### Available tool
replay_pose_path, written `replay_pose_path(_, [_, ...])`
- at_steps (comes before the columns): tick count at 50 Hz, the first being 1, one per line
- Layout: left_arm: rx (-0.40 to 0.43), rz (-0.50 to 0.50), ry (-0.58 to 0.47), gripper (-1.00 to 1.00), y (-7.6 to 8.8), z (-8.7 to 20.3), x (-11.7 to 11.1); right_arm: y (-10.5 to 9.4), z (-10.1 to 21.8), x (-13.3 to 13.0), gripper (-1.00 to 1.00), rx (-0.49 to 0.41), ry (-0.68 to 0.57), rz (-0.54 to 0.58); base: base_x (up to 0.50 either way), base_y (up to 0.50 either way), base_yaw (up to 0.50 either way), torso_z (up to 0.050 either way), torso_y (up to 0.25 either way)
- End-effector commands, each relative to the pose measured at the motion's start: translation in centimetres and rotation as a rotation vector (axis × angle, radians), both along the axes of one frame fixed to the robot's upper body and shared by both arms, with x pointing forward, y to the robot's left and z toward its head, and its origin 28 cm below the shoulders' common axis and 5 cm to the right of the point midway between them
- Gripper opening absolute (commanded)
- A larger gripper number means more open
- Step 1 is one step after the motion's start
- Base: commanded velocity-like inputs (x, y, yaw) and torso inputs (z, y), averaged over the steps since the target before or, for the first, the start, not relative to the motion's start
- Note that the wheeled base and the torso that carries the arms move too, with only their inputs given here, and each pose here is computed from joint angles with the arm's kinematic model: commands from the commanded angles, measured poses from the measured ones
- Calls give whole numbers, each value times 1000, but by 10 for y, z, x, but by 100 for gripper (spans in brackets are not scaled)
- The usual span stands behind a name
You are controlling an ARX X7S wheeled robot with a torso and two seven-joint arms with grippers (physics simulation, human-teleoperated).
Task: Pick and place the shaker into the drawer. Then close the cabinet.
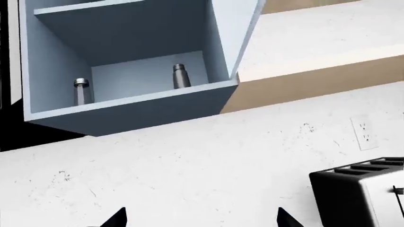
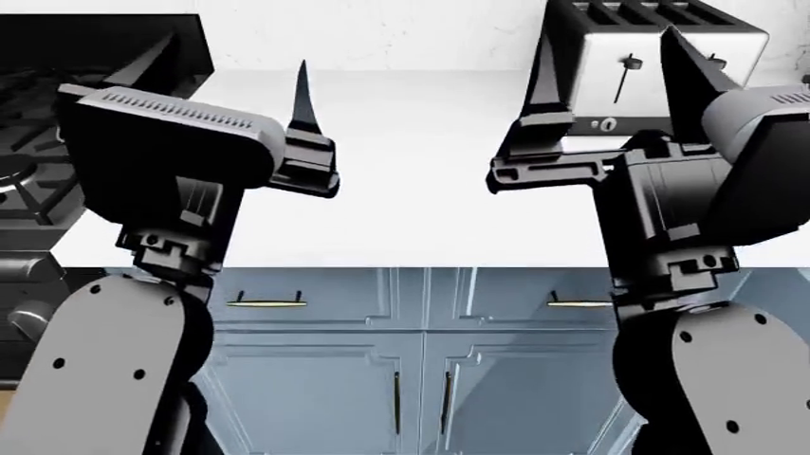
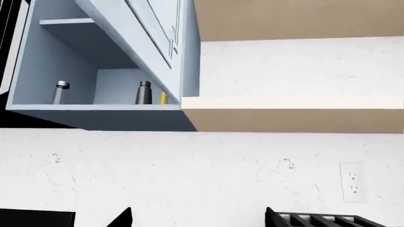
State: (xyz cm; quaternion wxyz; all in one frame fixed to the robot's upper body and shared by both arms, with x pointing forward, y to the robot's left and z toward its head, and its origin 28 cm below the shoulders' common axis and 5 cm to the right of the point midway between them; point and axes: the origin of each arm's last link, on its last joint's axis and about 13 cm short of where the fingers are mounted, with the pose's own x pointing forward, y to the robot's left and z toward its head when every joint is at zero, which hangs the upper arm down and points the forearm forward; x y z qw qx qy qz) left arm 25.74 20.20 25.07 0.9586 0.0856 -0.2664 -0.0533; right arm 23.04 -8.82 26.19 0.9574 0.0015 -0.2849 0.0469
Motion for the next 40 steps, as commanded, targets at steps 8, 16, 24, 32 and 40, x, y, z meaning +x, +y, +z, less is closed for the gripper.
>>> replay_pose_path(8, [23,-11,-113,100,1,67,17,6,53,15,100,-12,-85,15,0,0,0,50,0])
replay_pose_path(16, [36,-13,-128,100,1,85,24,5,68,24,100,-10,-103,0,0,0,0,18,0])
replay_pose_path(24, [45,-3,-129,100,3,94,29,6,77,28,100,-14,-113,1,0,0,0,0,0])
replay_pose_path(32, [49,-3,-129,100,3,95,30,5,79,30,100,-10,-119,-4,0,0,0,0,0])
replay_pose_path(40, [48,-4,-116,100,3,88,31,4,78,30,100,-7,-126,-14,0,145,0,0,0])
